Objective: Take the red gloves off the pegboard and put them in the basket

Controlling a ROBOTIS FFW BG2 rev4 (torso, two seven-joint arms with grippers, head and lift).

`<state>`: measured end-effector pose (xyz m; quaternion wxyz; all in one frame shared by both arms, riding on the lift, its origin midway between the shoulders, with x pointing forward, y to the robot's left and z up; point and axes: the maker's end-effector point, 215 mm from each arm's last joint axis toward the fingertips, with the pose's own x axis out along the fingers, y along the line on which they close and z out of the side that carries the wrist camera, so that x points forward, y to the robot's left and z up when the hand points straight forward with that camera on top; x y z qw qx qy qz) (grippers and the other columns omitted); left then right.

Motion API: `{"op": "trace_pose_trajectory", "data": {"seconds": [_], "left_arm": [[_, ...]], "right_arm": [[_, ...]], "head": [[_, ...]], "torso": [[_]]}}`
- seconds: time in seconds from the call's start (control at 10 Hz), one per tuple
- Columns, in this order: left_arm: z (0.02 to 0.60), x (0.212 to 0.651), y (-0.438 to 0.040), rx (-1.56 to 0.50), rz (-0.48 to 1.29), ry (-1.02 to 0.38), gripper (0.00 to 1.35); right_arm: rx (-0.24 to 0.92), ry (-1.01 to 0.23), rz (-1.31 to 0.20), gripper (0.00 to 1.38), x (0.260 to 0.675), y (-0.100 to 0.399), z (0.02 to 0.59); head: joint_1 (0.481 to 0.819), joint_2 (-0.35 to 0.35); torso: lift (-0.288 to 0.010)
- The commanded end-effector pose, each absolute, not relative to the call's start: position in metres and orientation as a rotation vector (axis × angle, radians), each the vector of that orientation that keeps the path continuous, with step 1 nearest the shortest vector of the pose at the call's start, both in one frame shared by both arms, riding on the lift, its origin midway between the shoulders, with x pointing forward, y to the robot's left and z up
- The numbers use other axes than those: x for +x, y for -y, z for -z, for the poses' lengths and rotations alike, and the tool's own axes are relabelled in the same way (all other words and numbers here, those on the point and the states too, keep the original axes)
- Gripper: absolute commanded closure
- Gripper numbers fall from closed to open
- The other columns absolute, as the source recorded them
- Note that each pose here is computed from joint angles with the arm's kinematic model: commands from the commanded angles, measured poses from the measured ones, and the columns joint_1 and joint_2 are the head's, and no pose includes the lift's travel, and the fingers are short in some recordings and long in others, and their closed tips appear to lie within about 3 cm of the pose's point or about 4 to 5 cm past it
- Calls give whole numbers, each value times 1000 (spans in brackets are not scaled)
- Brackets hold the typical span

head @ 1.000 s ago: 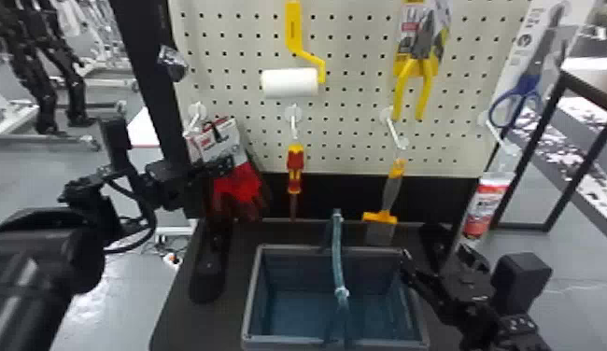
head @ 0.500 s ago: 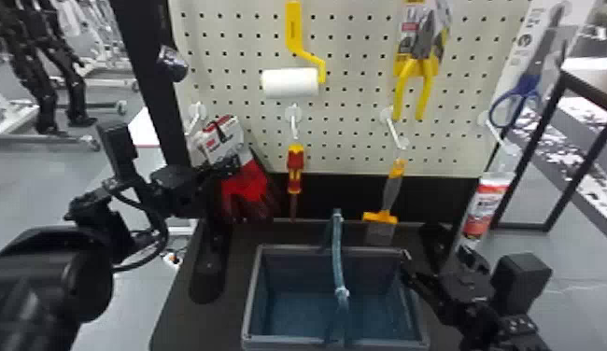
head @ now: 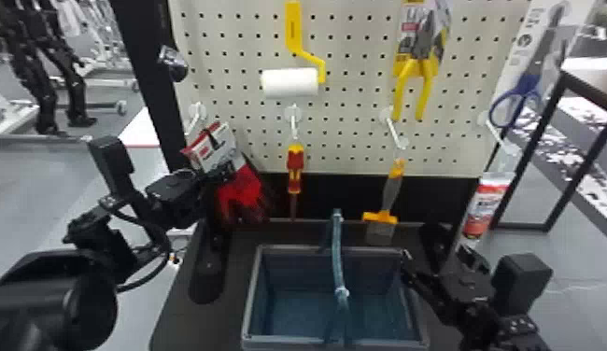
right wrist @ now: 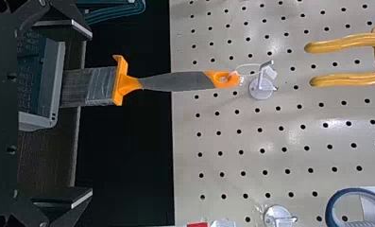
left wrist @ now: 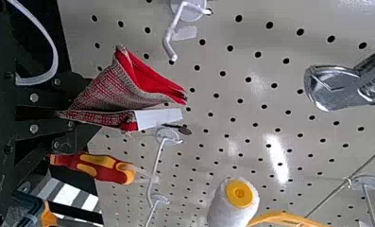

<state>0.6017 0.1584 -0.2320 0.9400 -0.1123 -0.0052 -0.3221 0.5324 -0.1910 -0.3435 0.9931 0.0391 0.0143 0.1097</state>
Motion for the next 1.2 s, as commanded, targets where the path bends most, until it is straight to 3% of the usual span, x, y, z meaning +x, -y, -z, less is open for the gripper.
{"op": "trace_pose_trajectory", "data": {"seconds": [0.0, 0.7, 1.1], "left_arm": [[238, 602, -153, -291, 653, 28, 1216], [248, 599, -78, -589, 742, 79, 1217], [270, 580, -40, -781, 694, 54, 1217]], "right_arm": [[79, -27, -220, 137, 533, 191, 343], [78, -29, -221, 137, 532, 192, 344], [78, -28, -223, 137, 531, 192, 343]], "head": [[549, 0], [549, 0], [549, 0]], "torso": [[-100], [-100], [-100]]}}
